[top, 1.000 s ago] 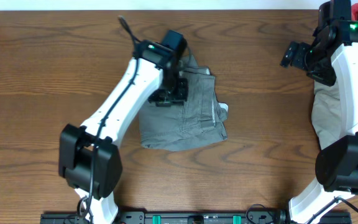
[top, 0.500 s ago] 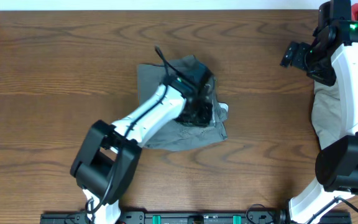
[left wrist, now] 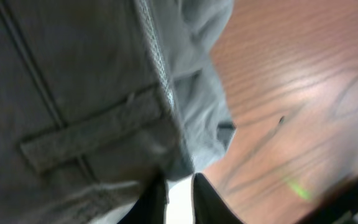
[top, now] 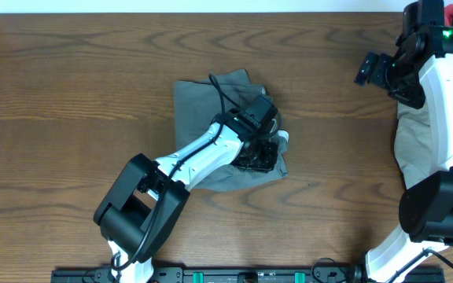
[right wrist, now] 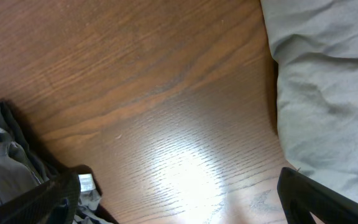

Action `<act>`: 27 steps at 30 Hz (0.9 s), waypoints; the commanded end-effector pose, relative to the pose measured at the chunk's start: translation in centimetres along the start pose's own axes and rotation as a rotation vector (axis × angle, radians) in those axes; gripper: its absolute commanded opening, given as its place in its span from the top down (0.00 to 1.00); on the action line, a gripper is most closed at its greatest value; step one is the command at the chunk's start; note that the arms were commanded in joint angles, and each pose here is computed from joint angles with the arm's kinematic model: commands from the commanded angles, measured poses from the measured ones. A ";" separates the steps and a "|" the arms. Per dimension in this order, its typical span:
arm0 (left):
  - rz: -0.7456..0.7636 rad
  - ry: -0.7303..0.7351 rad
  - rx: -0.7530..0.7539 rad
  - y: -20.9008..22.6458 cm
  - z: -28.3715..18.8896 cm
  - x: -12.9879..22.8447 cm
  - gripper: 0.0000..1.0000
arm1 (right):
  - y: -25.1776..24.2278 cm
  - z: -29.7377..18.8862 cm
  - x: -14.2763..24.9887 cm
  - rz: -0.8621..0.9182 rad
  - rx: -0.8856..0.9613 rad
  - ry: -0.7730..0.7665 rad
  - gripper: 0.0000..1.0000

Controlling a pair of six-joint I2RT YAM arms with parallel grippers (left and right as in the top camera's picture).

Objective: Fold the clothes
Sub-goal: 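Release the fold and pull the left gripper back left, then grasp the folded trousers with the left gripper and drag to back-left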

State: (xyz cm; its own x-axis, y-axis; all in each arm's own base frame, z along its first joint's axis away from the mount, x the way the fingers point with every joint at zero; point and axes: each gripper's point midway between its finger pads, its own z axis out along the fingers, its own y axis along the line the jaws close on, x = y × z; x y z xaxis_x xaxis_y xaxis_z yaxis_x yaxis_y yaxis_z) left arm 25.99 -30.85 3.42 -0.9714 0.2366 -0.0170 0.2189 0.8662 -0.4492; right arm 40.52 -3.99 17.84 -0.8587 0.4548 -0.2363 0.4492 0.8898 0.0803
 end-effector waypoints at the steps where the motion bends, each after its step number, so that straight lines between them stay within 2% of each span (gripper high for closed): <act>1: -0.011 -0.024 0.035 -1.0 -2.8 -0.6 0.86 | -0.4 -0.1 -0.2 0.024 -0.002 -0.002 0.01; 5: 0.038 -0.129 0.061 -1.4 -9.1 -2.1 0.85 | -0.4 -0.1 -0.2 0.024 -0.002 -0.002 0.01; 7: 0.044 -0.213 0.067 -0.6 -12.7 -3.1 0.67 | -0.4 -0.1 -0.2 0.024 -0.002 -0.002 0.01; 8: 0.029 -0.259 0.054 0.3 -14.3 -3.6 0.43 | -0.4 -0.1 -0.2 0.024 -0.002 -0.002 0.01; 9: -0.008 -0.312 0.016 2.0 -16.2 -4.1 0.29 | -0.4 -0.1 -0.2 0.024 -0.002 -0.002 0.01; 11: -0.094 -0.390 -0.082 5.9 -18.9 -4.7 0.18 | -0.4 -0.1 -0.2 0.024 -0.002 -0.002 0.01; 14: -0.232 -0.440 -0.179 12.2 -21.7 -4.9 0.10 | -0.4 -0.1 -0.2 0.024 -0.002 -0.002 0.01; 18: -0.302 -0.392 -0.139 17.1 -21.2 -4.6 0.07 | -0.4 -0.1 -0.2 0.024 -0.002 -0.002 0.01; 23: -0.307 -0.280 -0.019 19.5 -17.7 -4.8 0.07 | -0.4 -0.1 -0.2 0.024 -0.002 -0.002 0.01; 27: -0.320 -0.201 0.002 20.8 -14.5 -4.9 0.07 | -0.4 -0.1 -0.2 0.024 -0.002 -0.002 0.01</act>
State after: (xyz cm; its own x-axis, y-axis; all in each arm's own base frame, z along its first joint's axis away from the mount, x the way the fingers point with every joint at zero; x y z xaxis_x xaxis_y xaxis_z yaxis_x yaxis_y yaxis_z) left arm 37.23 -6.54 8.44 -0.9759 -0.2026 -0.0813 -0.1512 0.8960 -0.4176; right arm 40.52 -3.98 17.83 -0.8588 0.4548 -0.2358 0.4491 0.8898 0.0805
